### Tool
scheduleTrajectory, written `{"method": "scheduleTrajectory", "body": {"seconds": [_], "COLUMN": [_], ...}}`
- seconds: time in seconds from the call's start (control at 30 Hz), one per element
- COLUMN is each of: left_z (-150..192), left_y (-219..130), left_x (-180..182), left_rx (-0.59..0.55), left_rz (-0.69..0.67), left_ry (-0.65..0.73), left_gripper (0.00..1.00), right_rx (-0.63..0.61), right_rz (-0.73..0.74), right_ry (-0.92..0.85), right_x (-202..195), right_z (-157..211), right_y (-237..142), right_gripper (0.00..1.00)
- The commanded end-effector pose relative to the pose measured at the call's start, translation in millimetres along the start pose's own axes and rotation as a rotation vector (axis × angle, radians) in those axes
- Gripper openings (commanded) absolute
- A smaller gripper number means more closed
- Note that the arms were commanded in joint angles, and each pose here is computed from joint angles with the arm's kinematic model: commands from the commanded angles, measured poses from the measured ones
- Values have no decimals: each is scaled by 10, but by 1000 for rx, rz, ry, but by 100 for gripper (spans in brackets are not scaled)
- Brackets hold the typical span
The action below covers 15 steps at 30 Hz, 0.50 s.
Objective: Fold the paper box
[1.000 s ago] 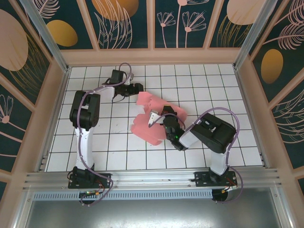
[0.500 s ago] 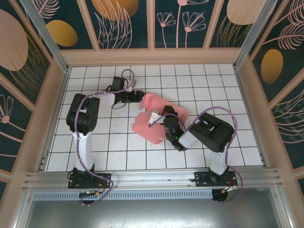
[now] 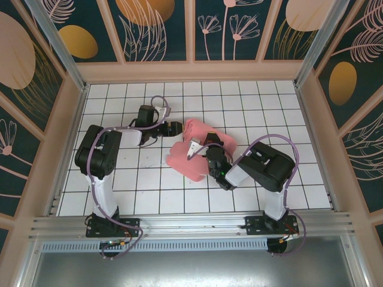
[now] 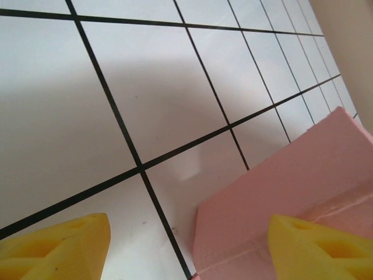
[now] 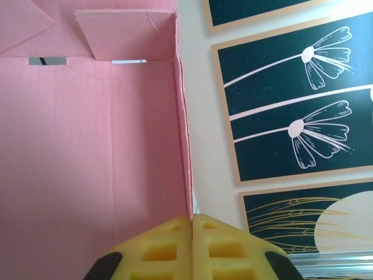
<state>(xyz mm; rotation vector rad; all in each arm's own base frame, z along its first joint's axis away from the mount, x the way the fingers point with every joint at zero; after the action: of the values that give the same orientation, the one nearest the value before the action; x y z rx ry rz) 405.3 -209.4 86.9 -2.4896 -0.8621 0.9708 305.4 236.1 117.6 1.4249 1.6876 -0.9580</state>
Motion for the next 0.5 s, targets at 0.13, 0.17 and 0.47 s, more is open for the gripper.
{"method": "scheduleTrajectory", "body": {"seconds": [0.13, 0.17, 0.47], "left_z": [-77, -69, 35], "left_y": [-7, -1, -57], "left_x": [-229, -250, -285], "left_rx": [-47, -45, -58], "left_rz": [85, 89, 85], "left_ry": [68, 76, 87], "left_gripper": [72, 72, 74], "right_rx": [-6, -5, 16], "right_rz": [15, 16, -2], "right_ry": [34, 35, 44], "right_x": [-19, -22, -17], "right_z": [-24, -20, 29], "right_y": [19, 22, 35], "right_gripper": [0, 0, 0]}}
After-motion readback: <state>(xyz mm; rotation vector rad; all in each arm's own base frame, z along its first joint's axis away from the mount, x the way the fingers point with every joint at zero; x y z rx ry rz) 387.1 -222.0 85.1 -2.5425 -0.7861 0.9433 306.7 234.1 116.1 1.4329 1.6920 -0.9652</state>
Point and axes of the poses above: each hand's point on the last joint's axis, 136 mm out from that joint toward the fingers, its own y axis out along the fingers, its own x axis along the line the jaws close on, z = x × y, the point moved 5 cm from there along -y, back along the fingers, and after that the axes turned 14 degrees about y, right-handed, at the moved point
